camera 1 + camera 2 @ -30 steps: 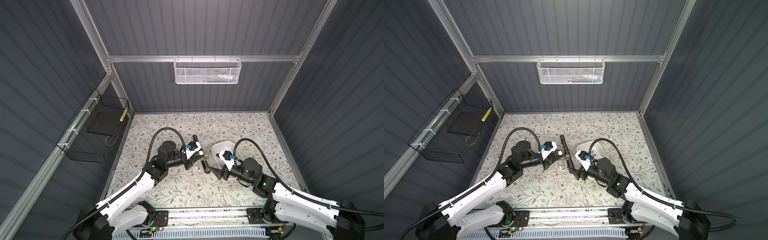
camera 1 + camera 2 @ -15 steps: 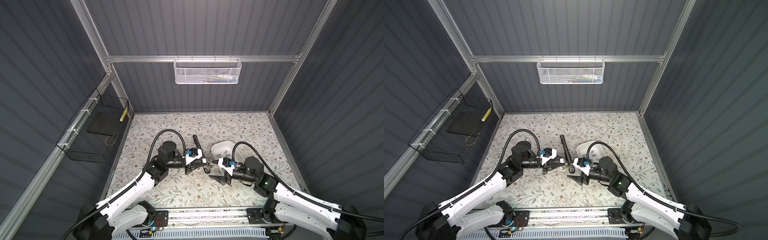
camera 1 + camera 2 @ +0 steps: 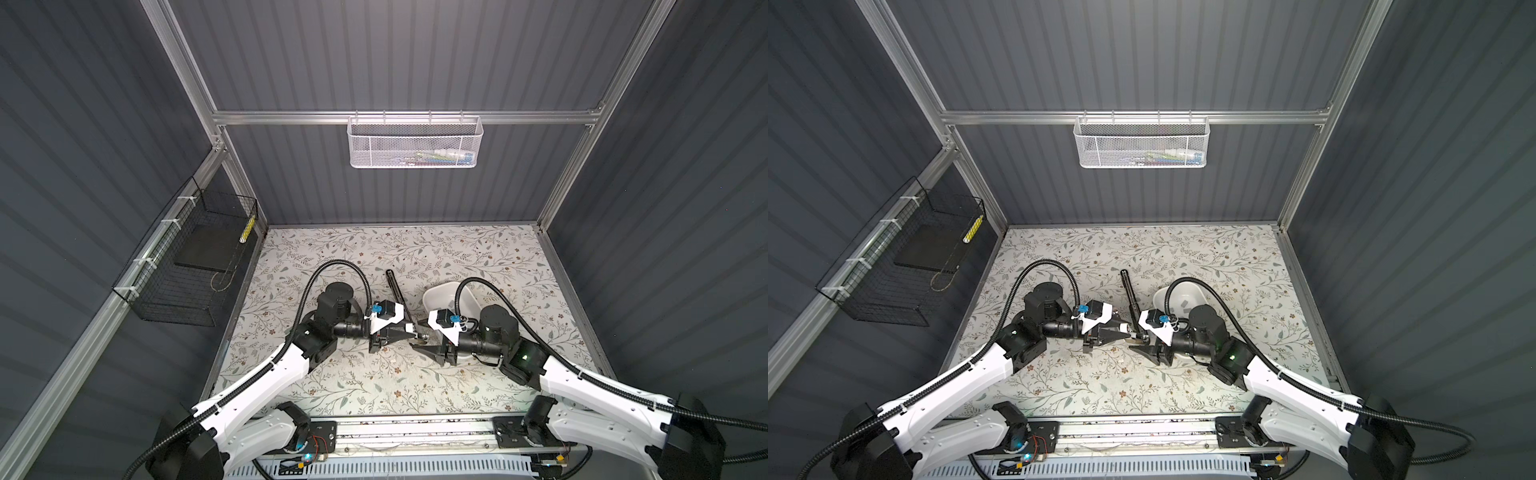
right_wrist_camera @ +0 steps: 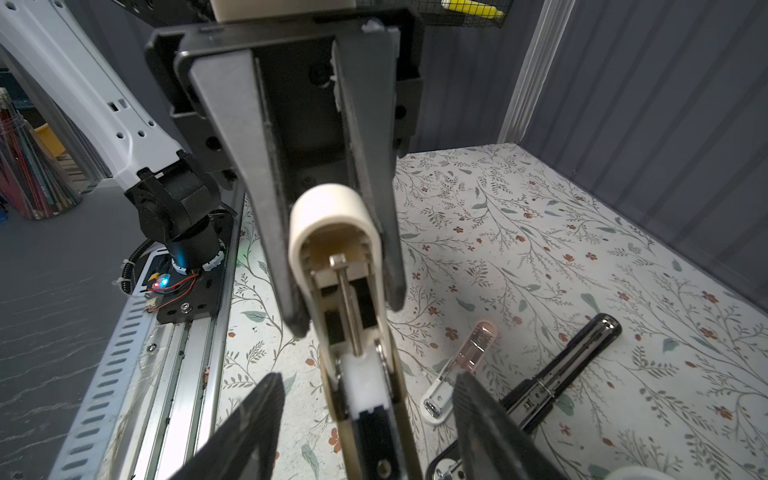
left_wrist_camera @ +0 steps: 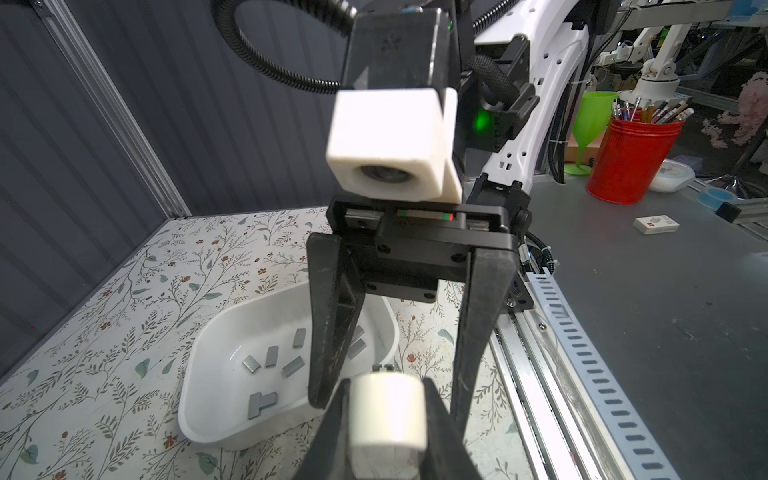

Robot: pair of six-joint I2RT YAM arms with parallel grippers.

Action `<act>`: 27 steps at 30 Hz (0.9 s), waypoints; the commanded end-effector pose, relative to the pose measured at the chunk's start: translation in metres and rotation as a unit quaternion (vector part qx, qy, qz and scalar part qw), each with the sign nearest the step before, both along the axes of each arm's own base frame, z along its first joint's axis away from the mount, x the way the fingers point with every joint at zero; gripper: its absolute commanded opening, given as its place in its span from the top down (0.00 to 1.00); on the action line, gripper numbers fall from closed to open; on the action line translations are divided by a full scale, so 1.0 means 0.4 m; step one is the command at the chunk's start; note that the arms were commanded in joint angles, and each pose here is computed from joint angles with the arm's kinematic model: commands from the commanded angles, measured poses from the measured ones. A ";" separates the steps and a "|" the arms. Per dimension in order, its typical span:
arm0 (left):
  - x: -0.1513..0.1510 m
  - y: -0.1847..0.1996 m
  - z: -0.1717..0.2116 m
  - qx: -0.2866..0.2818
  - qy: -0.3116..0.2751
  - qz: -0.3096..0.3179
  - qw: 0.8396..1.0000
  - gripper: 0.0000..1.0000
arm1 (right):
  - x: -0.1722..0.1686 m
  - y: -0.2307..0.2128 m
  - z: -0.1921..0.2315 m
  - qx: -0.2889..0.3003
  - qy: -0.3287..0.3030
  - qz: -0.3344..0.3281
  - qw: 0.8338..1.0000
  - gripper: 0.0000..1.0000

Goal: Load the staples into the stapler

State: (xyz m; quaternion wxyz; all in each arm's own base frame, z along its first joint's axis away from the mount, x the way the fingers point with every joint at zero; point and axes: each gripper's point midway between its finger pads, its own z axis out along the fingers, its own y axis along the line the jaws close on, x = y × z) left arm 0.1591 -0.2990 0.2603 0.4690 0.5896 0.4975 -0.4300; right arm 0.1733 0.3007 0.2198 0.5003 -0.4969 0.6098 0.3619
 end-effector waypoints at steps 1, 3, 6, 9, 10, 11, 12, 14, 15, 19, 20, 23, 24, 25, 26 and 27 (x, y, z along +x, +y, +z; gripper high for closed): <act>-0.014 0.001 0.027 -0.013 -0.012 -0.020 1.000 1.00 | 0.011 0.008 0.027 0.007 -0.003 -0.001 1.000 0.38; -0.016 0.001 0.030 -0.015 -0.013 -0.021 1.000 1.00 | 0.010 0.012 0.024 0.006 0.000 0.003 1.000 0.40; -0.018 0.002 0.030 -0.015 -0.013 -0.023 1.000 1.00 | 0.008 0.020 0.024 0.006 0.005 0.010 1.000 0.41; -0.020 0.003 0.032 -0.016 -0.014 -0.023 1.000 1.00 | 0.009 0.026 0.025 0.006 0.007 0.015 1.000 0.43; -0.020 0.003 0.033 -0.017 -0.015 -0.024 0.999 1.00 | 0.009 0.027 0.024 0.006 0.009 0.016 1.000 0.45; -0.020 0.003 0.031 -0.016 -0.014 -0.023 1.000 1.00 | 0.009 0.029 0.025 0.006 0.009 0.018 1.000 0.46; -0.020 0.004 0.031 -0.016 -0.015 -0.023 0.999 1.00 | 0.009 0.030 0.025 0.006 0.010 0.018 1.000 0.48; -0.020 0.003 0.031 -0.017 -0.016 -0.022 0.999 1.00 | 0.010 0.032 0.026 0.007 0.011 0.019 1.000 0.52; -0.020 0.004 0.032 -0.017 -0.017 -0.022 0.999 1.00 | 0.011 0.032 0.026 0.007 0.012 0.019 1.000 0.54; -0.018 0.005 0.035 -0.019 -0.017 -0.019 0.999 1.00 | 0.010 0.038 0.024 0.009 0.019 0.022 1.000 0.57; -0.020 0.005 0.035 -0.020 -0.017 -0.019 0.999 1.00 | 0.011 0.039 0.022 0.009 0.021 0.022 0.999 0.58; -0.019 0.006 0.037 -0.021 -0.020 -0.015 0.999 1.00 | 0.015 0.044 0.018 0.007 0.028 0.022 0.999 0.64; -0.018 0.007 0.037 -0.021 -0.019 -0.014 0.999 1.00 | 0.016 0.045 0.016 0.006 0.031 0.021 0.999 0.65; -0.016 0.007 0.038 -0.021 -0.020 -0.012 1.000 1.00 | 0.017 0.046 0.016 0.006 0.032 0.021 0.999 0.66; -0.016 0.007 0.038 -0.022 -0.019 -0.010 1.000 1.00 | 0.018 0.047 0.016 0.006 0.034 0.021 0.999 0.67; -0.014 0.007 0.038 -0.022 -0.020 -0.008 1.000 1.00 | 0.021 0.049 0.016 0.006 0.036 0.018 0.999 0.69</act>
